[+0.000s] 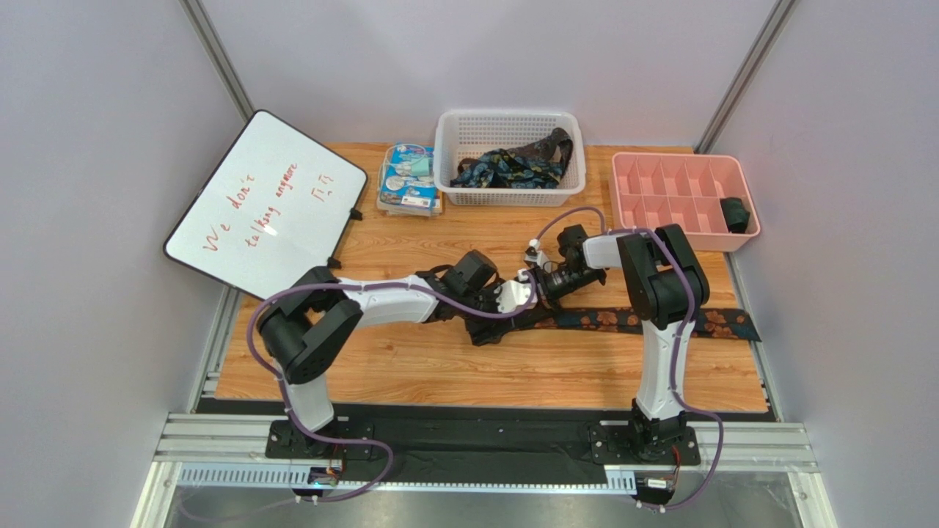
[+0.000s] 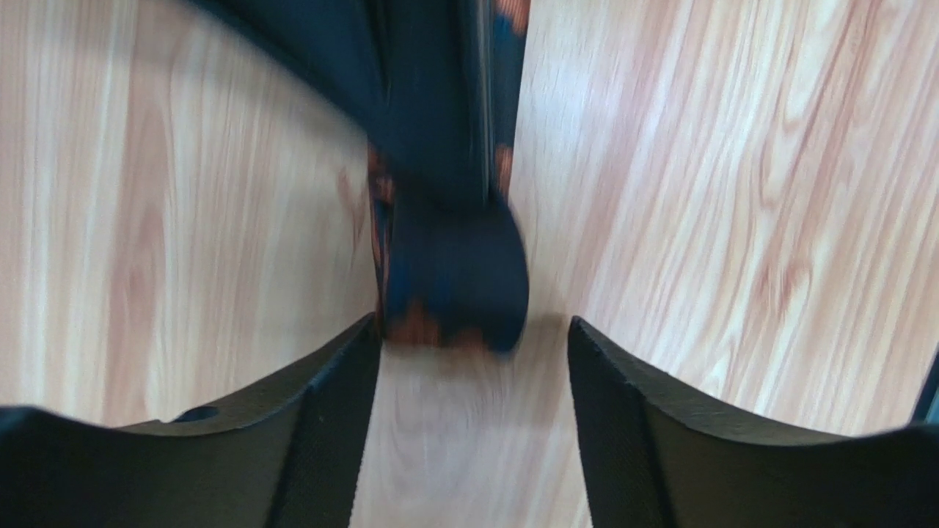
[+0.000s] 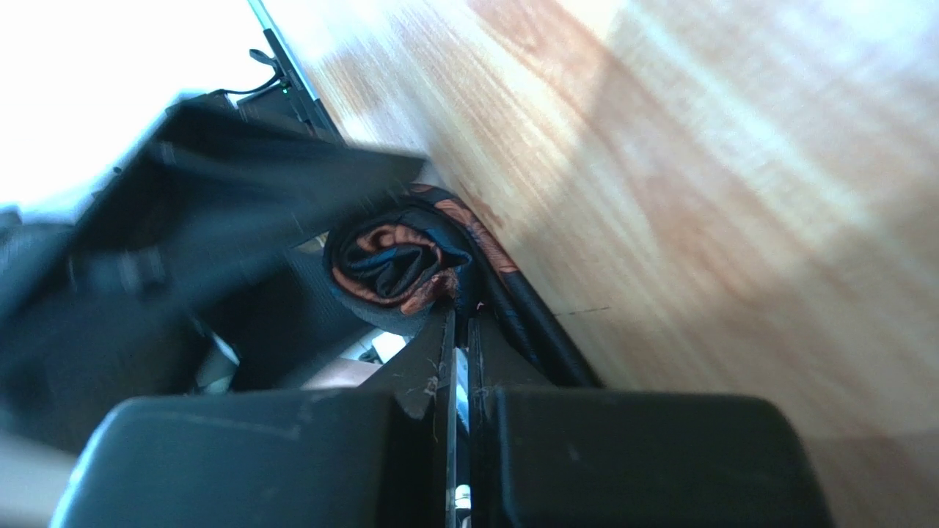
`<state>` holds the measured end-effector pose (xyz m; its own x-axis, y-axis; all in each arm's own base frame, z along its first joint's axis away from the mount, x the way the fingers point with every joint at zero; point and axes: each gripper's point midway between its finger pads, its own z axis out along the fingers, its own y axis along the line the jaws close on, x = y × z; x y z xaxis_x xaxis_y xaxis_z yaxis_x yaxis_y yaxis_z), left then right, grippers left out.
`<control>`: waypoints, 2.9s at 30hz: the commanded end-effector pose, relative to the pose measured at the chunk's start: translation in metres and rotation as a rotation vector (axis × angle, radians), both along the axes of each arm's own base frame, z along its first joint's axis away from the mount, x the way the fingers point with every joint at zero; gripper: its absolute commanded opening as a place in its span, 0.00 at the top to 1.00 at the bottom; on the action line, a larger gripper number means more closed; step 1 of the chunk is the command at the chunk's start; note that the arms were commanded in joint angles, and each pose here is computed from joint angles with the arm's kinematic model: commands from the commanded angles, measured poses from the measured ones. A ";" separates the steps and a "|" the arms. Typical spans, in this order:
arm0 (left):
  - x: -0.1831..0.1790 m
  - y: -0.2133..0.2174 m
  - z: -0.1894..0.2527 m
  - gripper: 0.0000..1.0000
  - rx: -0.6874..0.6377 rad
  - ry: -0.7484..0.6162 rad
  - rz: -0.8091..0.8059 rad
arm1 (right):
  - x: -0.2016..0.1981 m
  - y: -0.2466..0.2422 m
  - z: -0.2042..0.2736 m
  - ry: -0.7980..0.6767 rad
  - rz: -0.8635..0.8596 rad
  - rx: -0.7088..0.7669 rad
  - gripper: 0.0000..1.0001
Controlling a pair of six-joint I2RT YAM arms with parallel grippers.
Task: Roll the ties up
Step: Roll the tie at the center of the board.
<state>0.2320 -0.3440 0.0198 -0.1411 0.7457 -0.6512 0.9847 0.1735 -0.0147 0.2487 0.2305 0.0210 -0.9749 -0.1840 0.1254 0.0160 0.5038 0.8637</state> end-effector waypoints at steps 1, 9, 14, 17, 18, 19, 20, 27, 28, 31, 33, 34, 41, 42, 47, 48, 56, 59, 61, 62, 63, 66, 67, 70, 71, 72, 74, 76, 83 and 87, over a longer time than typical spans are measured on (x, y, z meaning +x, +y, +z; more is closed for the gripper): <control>-0.008 0.008 0.015 0.30 -0.189 0.032 0.063 | -0.013 -0.026 -0.046 0.097 -0.012 -0.189 1.00; 0.007 -0.010 0.021 0.25 -0.428 -0.134 0.068 | -0.025 -0.040 -0.059 0.144 0.036 -0.285 1.00; 0.017 -0.025 0.010 0.25 -0.449 -0.198 -0.003 | -0.029 -0.042 -0.060 0.178 0.064 -0.293 1.00; 0.015 -0.030 0.005 0.34 -0.448 -0.203 -0.056 | -0.030 -0.042 -0.060 0.187 0.069 -0.284 1.00; 0.014 -0.031 0.006 0.40 -0.444 -0.221 -0.085 | -0.029 -0.040 -0.058 0.187 0.068 -0.268 1.00; 0.010 -0.030 0.003 0.45 -0.426 -0.205 -0.101 | -0.029 -0.038 -0.056 0.186 0.068 -0.254 1.00; 0.008 -0.028 0.002 0.57 -0.411 -0.207 -0.114 | -0.026 -0.036 -0.052 0.175 0.065 -0.234 1.00; -0.014 -0.004 -0.011 0.77 -0.147 -0.115 -0.152 | 0.011 -0.030 0.015 -0.011 -0.026 -0.048 0.70; -0.015 -0.002 -0.014 0.77 -0.115 -0.100 -0.149 | 0.014 -0.033 0.021 -0.031 -0.039 -0.041 0.63; -0.020 0.004 -0.018 0.75 -0.012 -0.022 -0.109 | 0.009 -0.032 0.037 -0.044 -0.046 -0.002 0.56; -0.019 0.008 -0.022 0.73 0.047 0.003 -0.086 | 0.007 -0.029 0.039 -0.037 -0.050 0.019 0.55; -0.021 0.008 -0.023 0.72 0.065 0.012 -0.075 | 0.002 -0.027 0.036 -0.026 -0.044 0.017 0.55; -0.021 0.011 -0.035 0.67 0.189 0.113 0.022 | 0.008 -0.002 0.024 -0.073 -0.044 0.054 0.54; -0.022 0.012 -0.037 0.67 0.210 0.126 0.027 | 0.010 0.001 0.025 -0.073 -0.047 0.061 0.54; -0.024 0.013 -0.038 0.66 0.231 0.124 0.025 | 0.019 0.012 0.024 -0.109 -0.050 0.062 0.58; -0.024 0.015 -0.037 0.66 0.238 0.128 0.024 | 0.017 0.013 0.022 -0.106 -0.047 0.058 0.62; -0.029 0.020 -0.029 0.40 0.105 0.115 0.042 | -0.005 -0.007 -0.017 -0.007 -0.039 -0.064 1.00; -0.017 0.013 -0.007 0.33 -0.057 0.067 0.075 | -0.011 -0.019 -0.033 0.051 -0.050 -0.104 1.00; -0.010 0.010 -0.001 0.30 -0.134 0.044 0.092 | -0.013 -0.026 -0.040 0.094 -0.048 -0.126 1.00; -0.008 0.004 0.004 0.29 -0.201 0.024 0.090 | -0.013 -0.028 -0.042 0.101 -0.049 -0.136 1.00; -0.005 0.002 0.006 0.28 -0.230 0.008 0.091 | -0.013 -0.031 -0.045 0.111 -0.048 -0.151 1.00; 0.003 -0.007 0.008 0.28 -0.304 -0.058 0.070 | -0.019 -0.035 -0.051 0.161 -0.019 -0.175 1.00; 0.004 -0.009 0.007 0.28 -0.316 -0.072 0.061 | -0.021 -0.036 -0.052 0.171 -0.014 -0.181 1.00; 0.012 -0.019 0.004 0.28 -0.347 -0.120 0.023 | -0.022 -0.035 -0.055 0.192 -0.011 -0.180 1.00; 0.014 -0.024 0.002 0.28 -0.351 -0.124 0.006 | -0.022 -0.035 -0.056 0.199 -0.011 -0.180 1.00; 0.015 -0.026 0.001 0.29 -0.350 -0.131 -0.013 | -0.023 -0.035 -0.056 0.206 -0.010 -0.178 1.00; 0.013 -0.030 -0.003 0.30 -0.351 -0.120 -0.047 | -0.023 -0.034 -0.055 0.210 -0.008 -0.167 1.00; 0.011 -0.031 -0.006 0.38 -0.334 -0.122 -0.080 | -0.023 -0.032 -0.053 0.214 -0.007 -0.146 1.00; -0.008 -0.004 -0.019 0.80 -0.116 -0.009 -0.134 | -0.003 -0.026 0.001 0.041 -0.034 -0.018 0.77; -0.019 0.014 -0.022 0.82 0.011 0.042 -0.119 | 0.008 -0.029 0.030 -0.045 -0.062 -0.002 0.52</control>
